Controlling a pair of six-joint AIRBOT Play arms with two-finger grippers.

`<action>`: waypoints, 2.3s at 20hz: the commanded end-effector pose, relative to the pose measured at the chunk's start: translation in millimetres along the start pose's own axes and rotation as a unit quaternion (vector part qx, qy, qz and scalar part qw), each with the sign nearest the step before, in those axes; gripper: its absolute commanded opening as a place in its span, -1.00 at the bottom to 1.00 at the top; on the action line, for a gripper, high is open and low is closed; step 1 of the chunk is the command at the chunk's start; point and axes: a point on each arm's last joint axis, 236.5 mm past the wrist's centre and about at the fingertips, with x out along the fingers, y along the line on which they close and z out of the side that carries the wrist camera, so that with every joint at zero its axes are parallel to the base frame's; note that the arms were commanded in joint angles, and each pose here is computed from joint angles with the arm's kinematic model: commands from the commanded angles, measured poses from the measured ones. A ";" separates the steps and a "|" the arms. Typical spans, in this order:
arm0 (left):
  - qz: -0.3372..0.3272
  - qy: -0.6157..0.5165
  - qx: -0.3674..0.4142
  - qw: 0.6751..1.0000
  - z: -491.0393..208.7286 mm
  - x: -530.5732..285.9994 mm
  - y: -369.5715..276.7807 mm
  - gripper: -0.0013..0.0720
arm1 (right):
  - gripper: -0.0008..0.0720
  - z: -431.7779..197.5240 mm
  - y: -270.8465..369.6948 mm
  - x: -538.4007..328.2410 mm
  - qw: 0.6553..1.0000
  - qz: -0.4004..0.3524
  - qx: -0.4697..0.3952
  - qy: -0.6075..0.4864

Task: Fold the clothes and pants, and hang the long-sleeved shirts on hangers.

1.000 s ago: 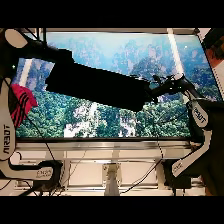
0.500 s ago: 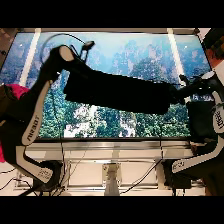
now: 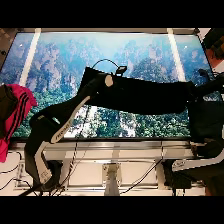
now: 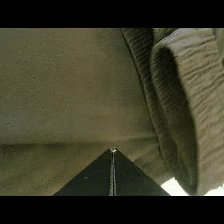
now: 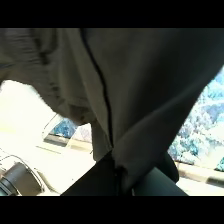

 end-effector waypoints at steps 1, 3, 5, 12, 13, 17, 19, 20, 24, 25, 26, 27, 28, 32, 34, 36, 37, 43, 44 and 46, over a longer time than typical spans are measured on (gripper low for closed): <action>-0.022 -0.008 -0.031 0.999 -8.9 36.9 -19.6 -0.95 | -0.93 -9.6 20.5 -15.6 1.000 -0.005 -0.025 -0.014; -0.024 0.004 -0.041 0.999 -17.1 48.4 -16.0 -0.95 | -0.93 -12.9 32.2 -16.7 0.999 -0.010 -0.042 -0.018; -0.022 0.008 -0.045 0.999 -19.7 52.9 -10.7 -0.95 | -0.93 -13.2 40.3 -13.8 0.998 -0.013 -0.052 -0.019; 0.082 -0.092 0.012 0.992 60.4 -83.9 59.7 -0.95 | -0.93 -2.1 21.5 -21.6 0.997 -0.051 -0.044 -0.043; 0.118 -0.107 0.019 0.987 70.6 -118.7 84.3 -0.95 | -0.94 1.3 21.8 -26.5 0.996 -0.057 -0.043 -0.052; 0.221 -0.189 -0.010 0.957 96.2 -264.0 168.3 -0.95 | -0.94 18.7 55.3 -50.2 0.992 -0.061 -0.048 -0.100; 0.243 -0.224 -0.033 0.943 97.2 -317.6 194.1 -0.95 | -0.94 21.1 84.7 -47.2 0.990 -0.062 -0.073 -0.108; 0.253 -0.237 -0.043 0.937 95.9 -338.5 204.3 -0.95 | -0.94 19.9 102.1 -38.7 0.989 -0.061 -0.084 -0.105; 0.273 -0.257 -0.070 0.924 87.0 -379.0 228.7 -0.95 | -0.94 1.5 176.5 27.2 0.988 -0.056 -0.131 -0.066; 0.275 -0.255 -0.075 0.924 84.7 -380.8 231.9 -0.95 | -0.94 -3.7 196.4 47.1 0.987 -0.053 -0.142 -0.061; 0.276 -0.252 -0.076 0.924 83.5 -380.7 232.9 -0.95 | -0.94 -7.3 217.9 67.8 0.986 -0.047 -0.150 -0.062; 0.276 -0.253 -0.076 0.924 83.6 -380.7 232.9 -0.95 | -0.94 -9.5 243.5 90.8 0.984 -0.035 -0.158 -0.072; 0.276 -0.251 -0.071 0.925 83.7 -380.5 232.5 -0.95 | -0.94 -10.1 271.1 115.2 0.983 -0.018 -0.162 -0.088; 0.269 -0.252 -0.072 0.927 84.6 -378.3 229.0 -0.95 | -0.76 -19.0 389.6 206.4 0.962 0.109 -0.186 -0.167; 0.269 -0.252 -0.072 0.927 84.6 -378.3 229.0 -0.95 | 0.00 -33.7 421.4 245.0 0.954 0.150 -0.187 -0.179; 0.269 -0.250 -0.072 0.927 83.8 -377.9 229.1 -0.95 | 0.06 -53.7 414.6 268.7 0.962 0.128 -0.198 -0.135; 0.269 -0.248 -0.073 0.928 82.7 -377.3 229.0 -0.95 | 0.09 -58.6 405.1 269.8 0.966 0.110 -0.203 -0.116; 0.244 -0.225 -0.080 0.940 73.6 -367.2 218.5 -0.95 | -0.38 -16.6 352.9 193.9 0.970 0.021 -0.230 -0.082; 0.226 -0.228 -0.070 0.944 76.2 -365.9 208.5 -0.95 | -0.92 -4.7 343.5 173.8 0.969 0.009 -0.232 -0.086; 0.208 -0.242 -0.060 0.946 79.7 -374.5 192.0 -0.95 | -0.93 18.5 322.3 137.2 0.967 -0.007 -0.237 -0.095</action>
